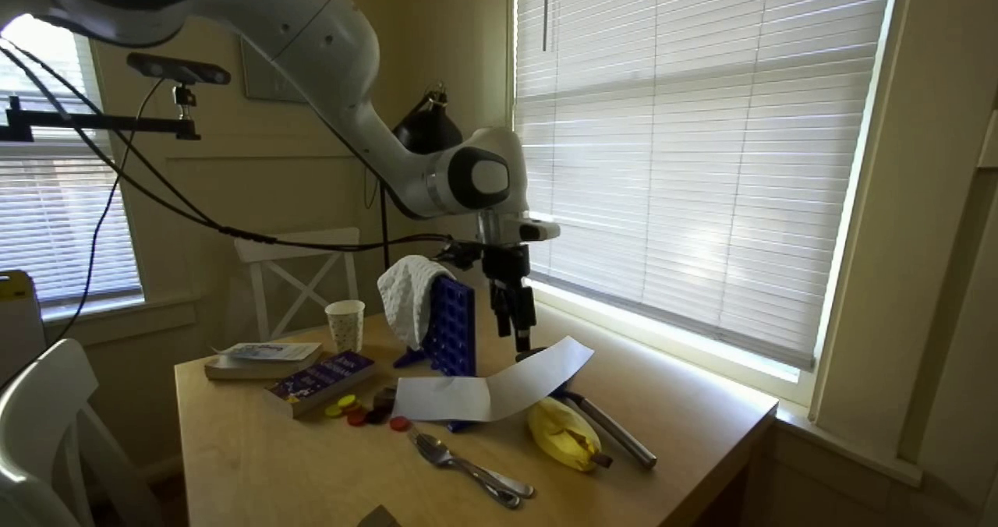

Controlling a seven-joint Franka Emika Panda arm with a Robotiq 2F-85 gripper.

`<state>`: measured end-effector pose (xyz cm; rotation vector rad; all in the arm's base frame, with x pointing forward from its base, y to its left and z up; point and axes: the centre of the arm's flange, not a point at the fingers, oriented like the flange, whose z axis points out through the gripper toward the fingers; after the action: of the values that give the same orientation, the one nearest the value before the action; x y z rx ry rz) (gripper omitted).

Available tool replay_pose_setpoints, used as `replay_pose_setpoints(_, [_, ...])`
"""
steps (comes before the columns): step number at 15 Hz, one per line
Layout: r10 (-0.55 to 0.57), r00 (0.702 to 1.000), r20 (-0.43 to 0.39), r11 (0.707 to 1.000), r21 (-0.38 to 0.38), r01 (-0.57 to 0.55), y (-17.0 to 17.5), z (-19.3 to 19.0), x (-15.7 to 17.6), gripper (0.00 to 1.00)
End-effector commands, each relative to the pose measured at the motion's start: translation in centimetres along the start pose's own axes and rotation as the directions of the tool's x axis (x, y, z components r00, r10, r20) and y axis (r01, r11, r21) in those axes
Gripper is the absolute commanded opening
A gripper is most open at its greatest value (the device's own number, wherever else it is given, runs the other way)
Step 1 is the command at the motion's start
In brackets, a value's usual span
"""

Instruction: Put the white object on the blue object

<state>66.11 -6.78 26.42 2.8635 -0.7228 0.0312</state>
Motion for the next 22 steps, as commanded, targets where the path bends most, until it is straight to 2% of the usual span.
replay_pose_setpoints(1, [-0.024,0.999,0.022,0.998,0.060,0.022,-0.3,1.2,1.7,1.00])
replay_pose_setpoints(4, [0.010,0.996,0.084,0.988,0.156,-0.023,-0.1,1.5,2.3,1.00])
replay_pose_setpoints(5, [0.016,0.996,0.090,0.986,0.167,-0.031,0.0,1.6,2.5,1.00])
replay_pose_setpoints(14, [-0.010,0.996,0.093,0.987,0.158,-0.005,0.2,3.4,3.3,1.00])
replay_pose_setpoints(16, [-0.016,0.995,0.093,0.988,0.154,0.002,0.1,3.7,3.3,0.93])
replay_pose_setpoints(22, [-0.026,0.994,0.110,0.990,0.142,0.010,0.6,4.9,3.7,0.84])
